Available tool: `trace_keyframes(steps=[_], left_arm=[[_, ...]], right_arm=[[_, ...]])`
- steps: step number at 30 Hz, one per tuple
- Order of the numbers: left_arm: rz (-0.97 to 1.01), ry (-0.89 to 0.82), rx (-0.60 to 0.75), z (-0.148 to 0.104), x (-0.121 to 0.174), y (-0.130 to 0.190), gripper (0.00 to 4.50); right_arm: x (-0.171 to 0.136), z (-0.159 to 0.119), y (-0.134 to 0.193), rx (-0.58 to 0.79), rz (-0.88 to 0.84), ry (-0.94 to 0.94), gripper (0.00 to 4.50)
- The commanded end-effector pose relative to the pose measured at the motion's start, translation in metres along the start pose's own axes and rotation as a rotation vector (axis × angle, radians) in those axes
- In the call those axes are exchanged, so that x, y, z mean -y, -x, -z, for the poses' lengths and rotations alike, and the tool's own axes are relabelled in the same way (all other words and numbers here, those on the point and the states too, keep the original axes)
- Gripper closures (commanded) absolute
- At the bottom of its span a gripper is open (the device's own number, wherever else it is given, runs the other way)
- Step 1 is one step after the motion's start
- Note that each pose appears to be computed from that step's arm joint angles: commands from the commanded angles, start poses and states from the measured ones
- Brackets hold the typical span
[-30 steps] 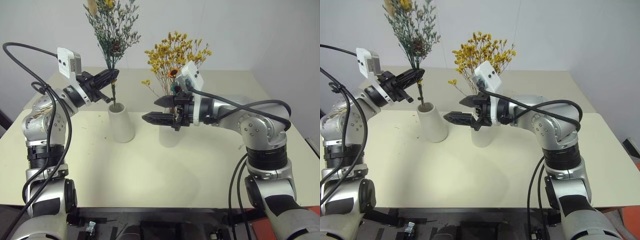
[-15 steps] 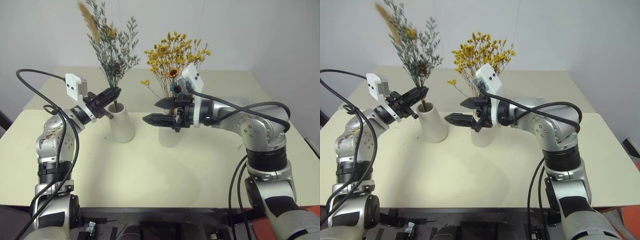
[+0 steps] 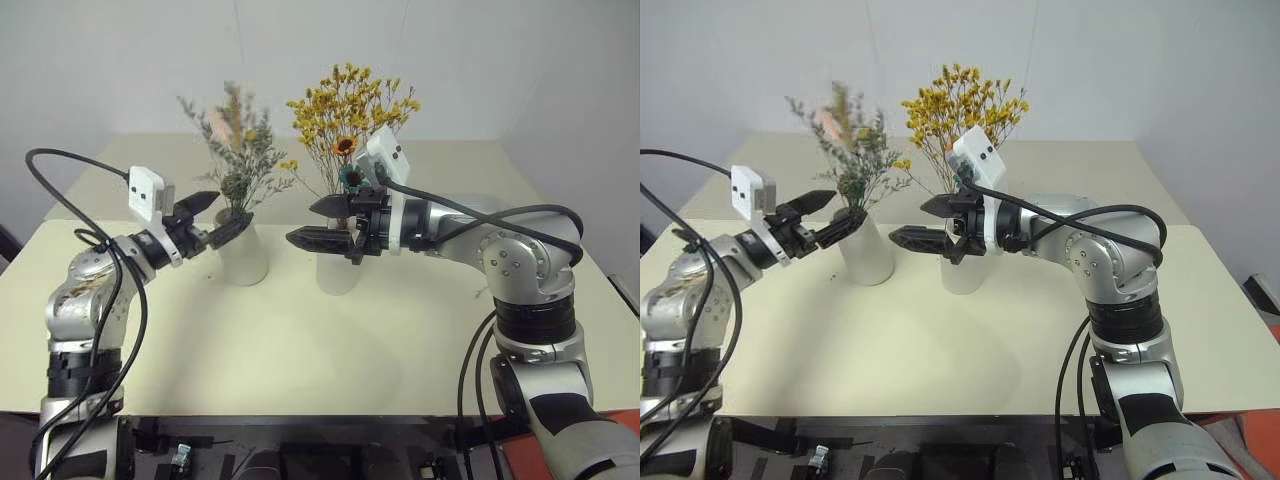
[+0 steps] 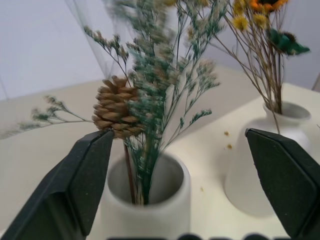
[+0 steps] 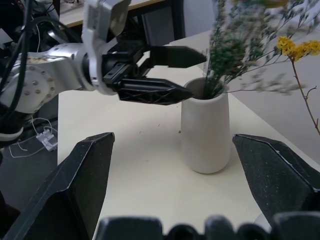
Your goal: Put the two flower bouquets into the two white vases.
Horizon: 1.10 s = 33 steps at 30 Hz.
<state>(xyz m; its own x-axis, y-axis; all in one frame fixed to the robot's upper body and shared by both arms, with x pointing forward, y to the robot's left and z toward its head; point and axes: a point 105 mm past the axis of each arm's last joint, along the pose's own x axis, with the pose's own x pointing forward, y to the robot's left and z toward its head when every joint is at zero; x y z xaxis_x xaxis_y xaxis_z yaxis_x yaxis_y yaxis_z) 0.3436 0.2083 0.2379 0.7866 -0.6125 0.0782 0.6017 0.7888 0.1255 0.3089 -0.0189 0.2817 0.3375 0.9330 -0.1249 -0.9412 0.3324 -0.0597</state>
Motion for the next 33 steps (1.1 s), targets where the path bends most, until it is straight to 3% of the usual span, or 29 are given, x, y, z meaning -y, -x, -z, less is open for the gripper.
trace_keyframes(steps=[1,9,22,33], left_arm=[[-0.030,-0.078,0.005,-0.018,0.004,0.017,0.01],[0.056,-0.113,0.031,-0.037,0.024,0.036,0.01],[0.219,-0.125,0.070,-0.046,0.046,0.031,0.01],[0.316,-0.113,0.105,-0.047,0.062,0.010,0.01]], right_arm=[[-0.004,-0.011,0.005,0.039,-0.003,0.039,0.00],[0.000,-0.006,0.011,0.027,0.015,0.041,0.00],[0.027,0.013,0.045,-0.013,0.185,0.010,0.00],[0.073,0.024,0.028,0.043,0.396,-0.074,0.00]])
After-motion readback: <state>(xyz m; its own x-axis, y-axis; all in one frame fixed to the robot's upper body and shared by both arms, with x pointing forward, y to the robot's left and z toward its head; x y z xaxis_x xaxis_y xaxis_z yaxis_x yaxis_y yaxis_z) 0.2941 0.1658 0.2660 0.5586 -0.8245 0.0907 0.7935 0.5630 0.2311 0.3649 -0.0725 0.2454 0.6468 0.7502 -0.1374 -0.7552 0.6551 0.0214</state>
